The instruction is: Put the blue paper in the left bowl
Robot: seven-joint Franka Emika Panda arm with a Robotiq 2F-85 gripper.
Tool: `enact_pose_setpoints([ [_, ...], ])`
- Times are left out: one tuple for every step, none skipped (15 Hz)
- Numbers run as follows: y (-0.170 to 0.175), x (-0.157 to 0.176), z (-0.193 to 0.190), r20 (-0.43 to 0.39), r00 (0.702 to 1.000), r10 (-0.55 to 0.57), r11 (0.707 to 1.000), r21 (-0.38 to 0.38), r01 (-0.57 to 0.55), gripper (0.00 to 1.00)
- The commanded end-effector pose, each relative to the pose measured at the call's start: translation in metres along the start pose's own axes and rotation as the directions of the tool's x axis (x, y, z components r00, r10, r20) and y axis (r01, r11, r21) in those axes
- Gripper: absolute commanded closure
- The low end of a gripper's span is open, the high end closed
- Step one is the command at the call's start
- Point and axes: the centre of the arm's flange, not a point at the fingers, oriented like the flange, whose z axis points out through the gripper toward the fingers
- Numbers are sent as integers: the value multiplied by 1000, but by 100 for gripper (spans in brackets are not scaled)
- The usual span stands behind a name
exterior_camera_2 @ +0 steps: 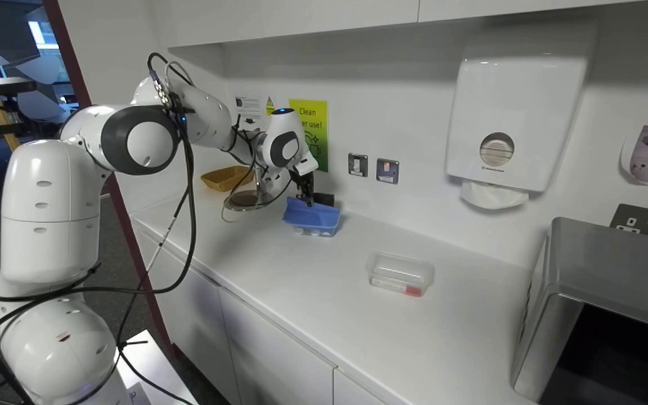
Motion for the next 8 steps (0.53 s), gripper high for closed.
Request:
enact_pose_setpoints([
  [-11,2,-2,-91,995,40,998,57,-35,99],
  [-12,2,-2,-106,993,46,997,74,-39,99],
  [-13,2,-2,-112,993,47,995,88,-38,76],
  [-14,2,-1,-118,992,47,995,96,-36,71],
  [-14,2,0,-121,992,48,994,101,-35,64],
  [-14,2,1,-124,991,48,994,105,-35,57],
  [-14,3,2,-127,991,46,994,107,-32,49],
  [-14,3,2,-129,991,45,994,107,-31,42],
])
